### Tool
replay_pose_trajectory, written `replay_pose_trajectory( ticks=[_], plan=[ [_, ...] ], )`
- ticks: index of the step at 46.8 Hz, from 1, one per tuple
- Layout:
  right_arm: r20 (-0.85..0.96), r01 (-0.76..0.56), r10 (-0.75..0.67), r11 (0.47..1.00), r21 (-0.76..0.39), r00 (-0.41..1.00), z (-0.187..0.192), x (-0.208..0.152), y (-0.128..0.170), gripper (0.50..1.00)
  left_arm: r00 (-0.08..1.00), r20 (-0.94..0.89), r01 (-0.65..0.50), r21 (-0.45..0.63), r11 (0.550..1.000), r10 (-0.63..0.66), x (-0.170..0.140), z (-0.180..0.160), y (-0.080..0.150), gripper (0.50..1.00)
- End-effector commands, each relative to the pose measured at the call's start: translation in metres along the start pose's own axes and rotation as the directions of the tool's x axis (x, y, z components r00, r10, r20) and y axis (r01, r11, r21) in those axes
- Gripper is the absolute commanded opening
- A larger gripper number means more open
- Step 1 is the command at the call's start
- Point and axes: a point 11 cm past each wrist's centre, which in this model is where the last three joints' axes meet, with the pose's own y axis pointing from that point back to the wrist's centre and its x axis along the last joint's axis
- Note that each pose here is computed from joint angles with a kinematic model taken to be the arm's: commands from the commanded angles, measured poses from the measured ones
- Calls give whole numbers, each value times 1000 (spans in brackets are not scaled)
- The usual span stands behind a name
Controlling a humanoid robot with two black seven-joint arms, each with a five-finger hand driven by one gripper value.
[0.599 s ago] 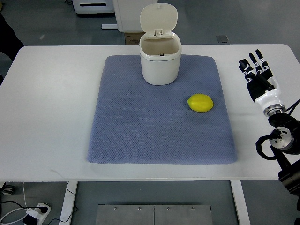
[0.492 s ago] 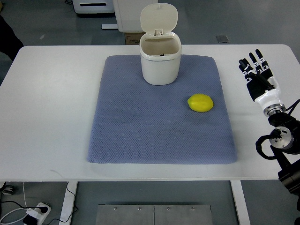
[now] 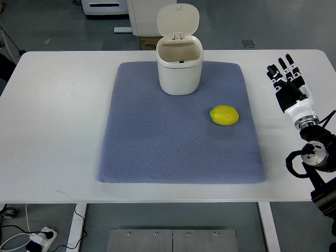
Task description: Put lemon in trash with right hand
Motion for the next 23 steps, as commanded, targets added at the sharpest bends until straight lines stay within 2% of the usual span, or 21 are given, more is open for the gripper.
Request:
replay_pose_trajectory(
  ticks=[1,23],
  plan=[
    [2,0,0,1000,0,1000,0,0,0,1000,1000,0,0,0,1000,0,0,0,0,1000],
    [-6,29,-29,999,-19,1000,5,-6,0,1000,1000,0,0,0,1000,0,0,0,0,1000]
  ],
)
